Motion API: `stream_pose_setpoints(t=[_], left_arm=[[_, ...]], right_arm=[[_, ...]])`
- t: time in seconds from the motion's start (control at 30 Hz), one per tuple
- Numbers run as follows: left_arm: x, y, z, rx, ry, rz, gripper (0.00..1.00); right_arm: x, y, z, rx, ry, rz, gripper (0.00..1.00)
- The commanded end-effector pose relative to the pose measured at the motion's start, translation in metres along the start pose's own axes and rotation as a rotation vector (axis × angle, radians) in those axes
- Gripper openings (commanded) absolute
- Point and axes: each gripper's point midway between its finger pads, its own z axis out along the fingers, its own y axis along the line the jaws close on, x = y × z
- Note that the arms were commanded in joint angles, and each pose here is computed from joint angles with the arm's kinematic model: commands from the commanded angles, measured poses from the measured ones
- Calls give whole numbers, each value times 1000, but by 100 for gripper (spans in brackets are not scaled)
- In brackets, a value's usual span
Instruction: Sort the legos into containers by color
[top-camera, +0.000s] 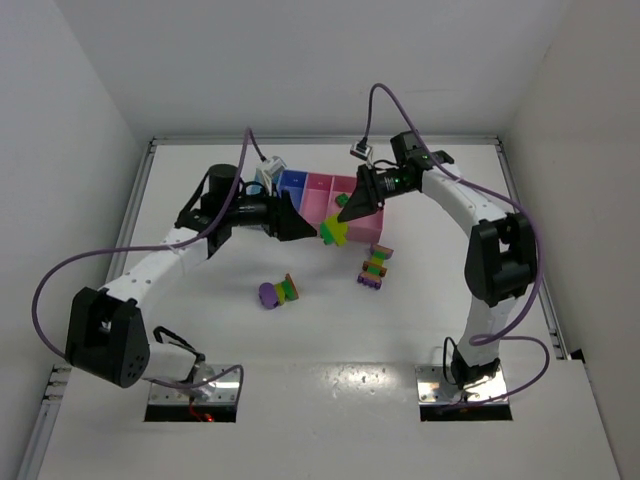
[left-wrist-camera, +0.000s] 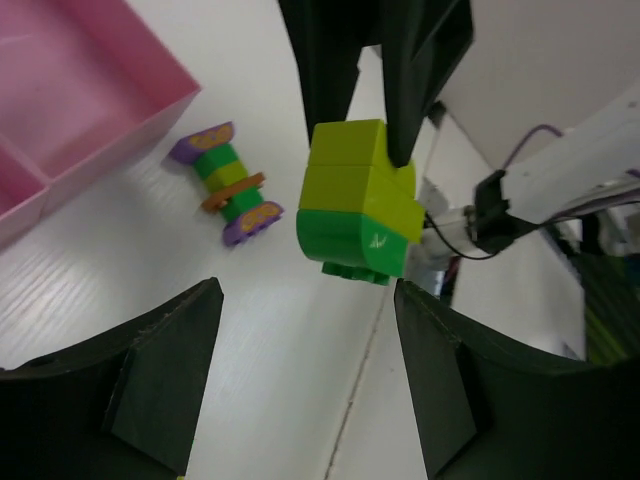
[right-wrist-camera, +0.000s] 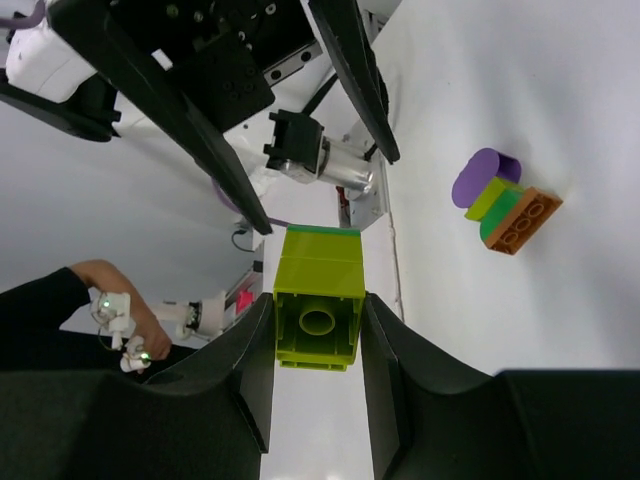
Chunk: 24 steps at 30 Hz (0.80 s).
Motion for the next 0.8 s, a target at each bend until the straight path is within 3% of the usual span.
stream_pose_setpoints(t=[0.0, 0.3, 0.77], left_arm=[[-18, -36, -8, 255, -14, -37, 75], [-13, -26, -2, 277, 23, -59, 66], [-19, -22, 0, 300, 22, -25, 60]], right_arm=[[-4, 23, -2, -82, -9, -70, 5], [-10, 30, 5, -111, -1, -81, 5], [-9, 30, 17, -136, 24, -78, 5]])
